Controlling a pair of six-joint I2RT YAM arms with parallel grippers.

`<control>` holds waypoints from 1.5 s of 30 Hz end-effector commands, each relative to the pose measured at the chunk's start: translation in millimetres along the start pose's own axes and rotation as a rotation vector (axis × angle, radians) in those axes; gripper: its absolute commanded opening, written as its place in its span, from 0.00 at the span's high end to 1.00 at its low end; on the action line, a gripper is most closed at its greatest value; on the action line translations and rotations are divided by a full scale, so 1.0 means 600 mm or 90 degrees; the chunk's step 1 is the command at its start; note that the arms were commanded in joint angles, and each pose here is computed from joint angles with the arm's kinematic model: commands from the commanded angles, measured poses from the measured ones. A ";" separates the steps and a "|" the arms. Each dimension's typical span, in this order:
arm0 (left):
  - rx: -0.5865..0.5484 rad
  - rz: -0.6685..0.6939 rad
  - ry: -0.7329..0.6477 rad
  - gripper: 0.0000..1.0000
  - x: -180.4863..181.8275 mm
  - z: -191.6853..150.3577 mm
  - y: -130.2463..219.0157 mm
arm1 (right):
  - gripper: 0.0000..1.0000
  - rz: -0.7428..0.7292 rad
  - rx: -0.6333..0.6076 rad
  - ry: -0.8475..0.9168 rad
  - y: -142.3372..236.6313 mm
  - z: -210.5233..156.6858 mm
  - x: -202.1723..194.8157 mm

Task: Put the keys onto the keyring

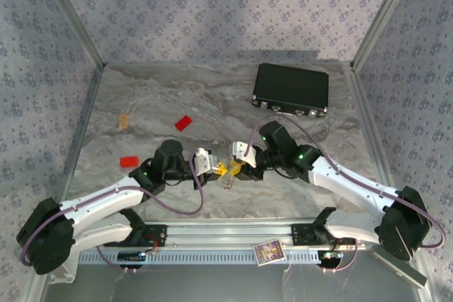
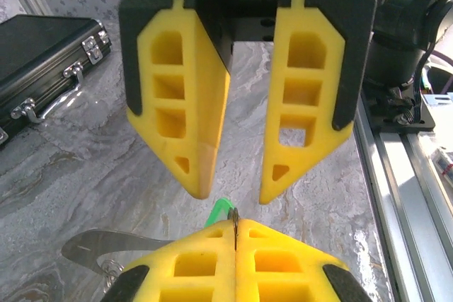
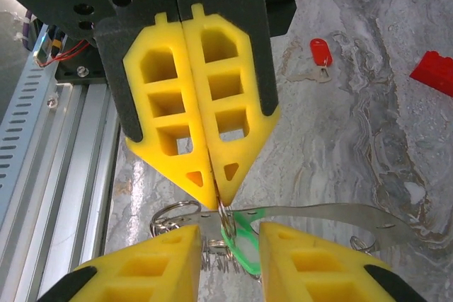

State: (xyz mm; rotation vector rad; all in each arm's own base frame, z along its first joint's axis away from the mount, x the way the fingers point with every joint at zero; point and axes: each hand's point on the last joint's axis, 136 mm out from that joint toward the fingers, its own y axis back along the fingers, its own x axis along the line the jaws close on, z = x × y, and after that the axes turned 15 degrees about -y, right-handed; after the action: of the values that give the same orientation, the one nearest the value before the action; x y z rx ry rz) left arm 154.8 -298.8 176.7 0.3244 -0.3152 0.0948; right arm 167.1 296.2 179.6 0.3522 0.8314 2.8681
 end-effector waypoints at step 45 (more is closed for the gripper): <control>-0.050 0.034 -0.035 1.00 0.022 0.039 0.002 | 0.66 0.001 -0.053 -0.009 0.027 0.036 -0.005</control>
State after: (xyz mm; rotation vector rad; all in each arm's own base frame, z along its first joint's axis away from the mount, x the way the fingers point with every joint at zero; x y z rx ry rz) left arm 160.9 -299.3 183.7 0.3442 -0.3515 0.1173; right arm 179.0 289.9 190.8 0.2820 0.8640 2.8288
